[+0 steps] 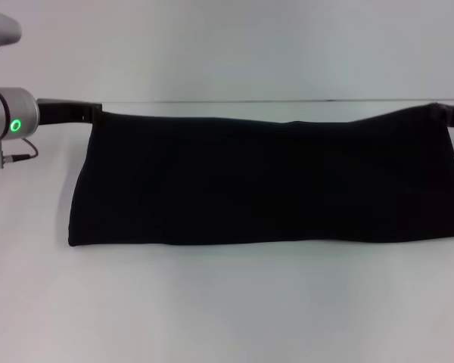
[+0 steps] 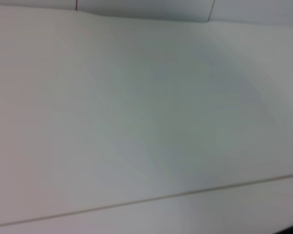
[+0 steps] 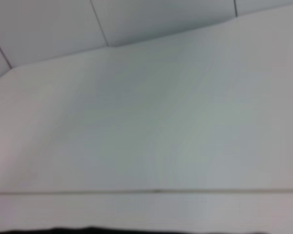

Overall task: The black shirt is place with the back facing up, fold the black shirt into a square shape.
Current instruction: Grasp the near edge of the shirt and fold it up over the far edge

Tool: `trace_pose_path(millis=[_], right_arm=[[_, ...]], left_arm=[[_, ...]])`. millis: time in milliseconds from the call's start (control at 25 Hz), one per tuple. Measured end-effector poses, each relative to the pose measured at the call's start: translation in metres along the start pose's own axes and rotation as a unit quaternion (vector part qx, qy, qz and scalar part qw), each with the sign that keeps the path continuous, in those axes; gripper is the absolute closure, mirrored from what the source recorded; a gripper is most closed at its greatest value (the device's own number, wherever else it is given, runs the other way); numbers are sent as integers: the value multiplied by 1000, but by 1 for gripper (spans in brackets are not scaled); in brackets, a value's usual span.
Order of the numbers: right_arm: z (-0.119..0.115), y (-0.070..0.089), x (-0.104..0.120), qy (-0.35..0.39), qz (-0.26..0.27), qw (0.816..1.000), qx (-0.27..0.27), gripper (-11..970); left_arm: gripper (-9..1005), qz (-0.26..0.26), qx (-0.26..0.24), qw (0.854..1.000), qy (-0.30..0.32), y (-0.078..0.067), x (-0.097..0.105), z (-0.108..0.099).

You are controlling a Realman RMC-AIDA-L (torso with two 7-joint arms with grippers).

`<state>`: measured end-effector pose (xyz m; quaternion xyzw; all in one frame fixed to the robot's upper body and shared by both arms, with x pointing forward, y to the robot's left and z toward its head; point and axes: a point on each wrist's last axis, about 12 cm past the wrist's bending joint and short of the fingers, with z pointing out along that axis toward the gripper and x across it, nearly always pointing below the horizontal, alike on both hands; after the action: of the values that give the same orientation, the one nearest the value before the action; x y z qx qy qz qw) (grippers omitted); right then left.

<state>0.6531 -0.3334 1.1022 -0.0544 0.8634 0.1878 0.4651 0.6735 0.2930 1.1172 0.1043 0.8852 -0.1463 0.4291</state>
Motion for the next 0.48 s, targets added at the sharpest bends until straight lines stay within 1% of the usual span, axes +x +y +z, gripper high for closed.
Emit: trace_pose_path(millis=[200,280,480], right_arm=[[8,5,-13,-13,-10,1000,16,908],[11,6,-18,-17,-14,999,23,907],[19,12,-20,-19,-24,999,40,903]], left_arm=[[967,-1,-11,1000,-14,1,-7,0],[967,-4,-22,999,-28,3,-10,1],[966,-1,-29,999,-40,2,-10,4]])
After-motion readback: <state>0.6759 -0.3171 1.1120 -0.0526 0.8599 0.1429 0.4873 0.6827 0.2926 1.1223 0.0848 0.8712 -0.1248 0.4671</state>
